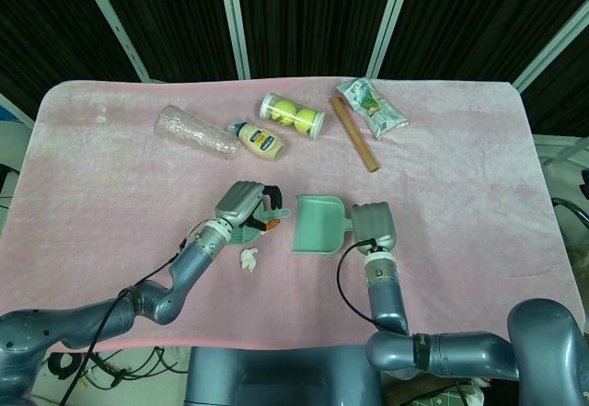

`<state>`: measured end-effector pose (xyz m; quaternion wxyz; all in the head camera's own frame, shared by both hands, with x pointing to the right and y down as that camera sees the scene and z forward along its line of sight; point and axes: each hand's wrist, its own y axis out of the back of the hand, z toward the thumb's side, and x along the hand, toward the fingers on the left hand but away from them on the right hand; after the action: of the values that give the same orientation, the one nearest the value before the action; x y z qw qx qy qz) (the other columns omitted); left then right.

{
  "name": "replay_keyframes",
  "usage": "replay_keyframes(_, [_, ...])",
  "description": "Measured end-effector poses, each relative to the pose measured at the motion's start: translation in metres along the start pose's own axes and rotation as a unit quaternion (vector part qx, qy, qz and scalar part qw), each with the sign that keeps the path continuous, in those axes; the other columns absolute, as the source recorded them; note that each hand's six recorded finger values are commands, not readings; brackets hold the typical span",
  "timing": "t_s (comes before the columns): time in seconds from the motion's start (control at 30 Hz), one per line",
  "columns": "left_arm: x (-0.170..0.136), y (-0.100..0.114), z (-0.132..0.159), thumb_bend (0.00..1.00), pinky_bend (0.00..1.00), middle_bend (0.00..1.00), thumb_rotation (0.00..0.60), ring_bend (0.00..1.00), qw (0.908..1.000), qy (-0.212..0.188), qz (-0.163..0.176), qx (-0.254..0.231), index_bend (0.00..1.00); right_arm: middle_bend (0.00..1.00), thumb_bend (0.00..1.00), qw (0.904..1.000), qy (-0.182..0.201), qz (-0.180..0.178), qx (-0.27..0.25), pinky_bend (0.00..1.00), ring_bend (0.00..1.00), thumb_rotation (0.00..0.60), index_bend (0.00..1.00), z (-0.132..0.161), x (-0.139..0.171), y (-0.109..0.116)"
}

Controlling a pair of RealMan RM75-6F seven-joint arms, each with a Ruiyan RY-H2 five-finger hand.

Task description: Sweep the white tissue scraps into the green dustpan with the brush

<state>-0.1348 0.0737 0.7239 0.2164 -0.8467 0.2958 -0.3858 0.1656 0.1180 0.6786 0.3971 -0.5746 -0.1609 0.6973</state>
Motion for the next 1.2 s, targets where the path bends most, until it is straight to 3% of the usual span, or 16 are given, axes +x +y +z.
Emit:
replay_keyframes(0.5, [0.008,-0.006,0.011,0.36,1.00,0.63,0.600,0.89,0.9998,-0.011,0.004,-0.016,0.62,0.58,0.49,1.0000,0.002,0.002,0.003,0.83,0.71,0.600,0.61,0.003,0.000,-0.002])
replay_keyframes(1.2, [0.043,-0.022,0.088,0.36,1.00,0.63,0.600,0.89,0.9932,-0.076,0.028,-0.084,0.62,0.58,0.49,1.0000,-0.001,0.004,0.003,0.83,0.71,0.600,0.61,0.003,0.001,-0.003])
